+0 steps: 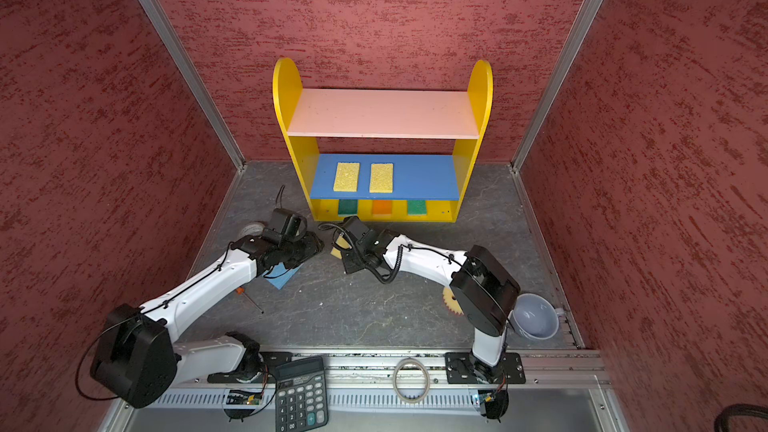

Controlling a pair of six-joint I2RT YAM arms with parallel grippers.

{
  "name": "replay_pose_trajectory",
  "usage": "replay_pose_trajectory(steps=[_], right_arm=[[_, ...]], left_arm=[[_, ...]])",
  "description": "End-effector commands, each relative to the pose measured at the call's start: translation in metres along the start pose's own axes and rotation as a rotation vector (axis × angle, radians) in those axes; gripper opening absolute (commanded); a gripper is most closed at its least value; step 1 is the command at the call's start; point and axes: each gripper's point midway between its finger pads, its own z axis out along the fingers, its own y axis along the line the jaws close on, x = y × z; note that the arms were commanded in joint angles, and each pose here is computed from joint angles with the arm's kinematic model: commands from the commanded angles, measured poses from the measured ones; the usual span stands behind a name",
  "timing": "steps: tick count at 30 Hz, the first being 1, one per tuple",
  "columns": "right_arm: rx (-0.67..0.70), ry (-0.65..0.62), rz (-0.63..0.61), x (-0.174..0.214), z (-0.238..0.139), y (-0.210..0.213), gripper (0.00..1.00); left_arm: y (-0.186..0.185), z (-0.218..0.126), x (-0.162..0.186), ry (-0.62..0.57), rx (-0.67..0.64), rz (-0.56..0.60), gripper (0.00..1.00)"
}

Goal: Place and organize the cleaning sponges onto the shelf

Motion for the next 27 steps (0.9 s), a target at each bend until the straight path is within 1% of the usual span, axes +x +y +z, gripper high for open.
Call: replay_pose_trajectory(steps=[1,4,7,9,12,15,18,20,22,23,25,27], right_arm=[[0.26,0.054,-0.165,0.01,-0.039,-0.057,0.0],[0.303,0.061,-0.157,0.018,-0.054,-0.083,0.0],[0.324,0.03,-0.124,0.016,-0.072,-0.107,0.0],[0.298,0.028,-0.106,0.015,-0.081,-0.117,0.0],[0.284,0.071,-0.082,0.022,-0.085,-0.13,0.0],[0.233,0.16,-0.042,0.045,-0.075,-0.133,0.0],[0.186,0.251,0.009,0.073,-0.054,-0.134,0.0],[0.187,0.282,0.025,0.086,-0.043,-0.138,0.0],[0.188,0.286,0.042,0.091,-0.035,-0.142,0.0],[0.184,0.286,0.053,0.093,-0.033,-0.143,0.03],[0.196,0.268,0.084,0.091,-0.031,-0.15,0.21],[0.236,0.227,0.119,0.086,-0.034,-0.162,0.38]], left_arm=[[0.0,-0.01,-0.007,-0.016,0.01,0.005,0.63],[0.001,-0.016,-0.011,-0.032,0.019,0.0,0.65],[0.004,-0.019,-0.013,-0.04,0.016,-0.009,0.68],[0.006,-0.019,-0.014,-0.032,0.018,-0.019,0.69],[0.003,-0.018,-0.014,-0.019,0.024,-0.018,0.69],[0.004,-0.02,-0.014,-0.013,0.019,-0.014,0.69],[0.006,-0.02,-0.014,-0.015,0.018,-0.008,0.7],[0.008,-0.02,-0.014,-0.016,0.015,-0.011,0.7],[0.008,-0.019,-0.014,-0.01,0.025,-0.02,0.7],[0.008,-0.019,-0.013,-0.007,0.031,-0.021,0.7],[0.008,-0.019,-0.013,-0.006,0.033,-0.021,0.7],[0.01,-0.018,-0.012,-0.005,0.027,-0.021,0.7]])
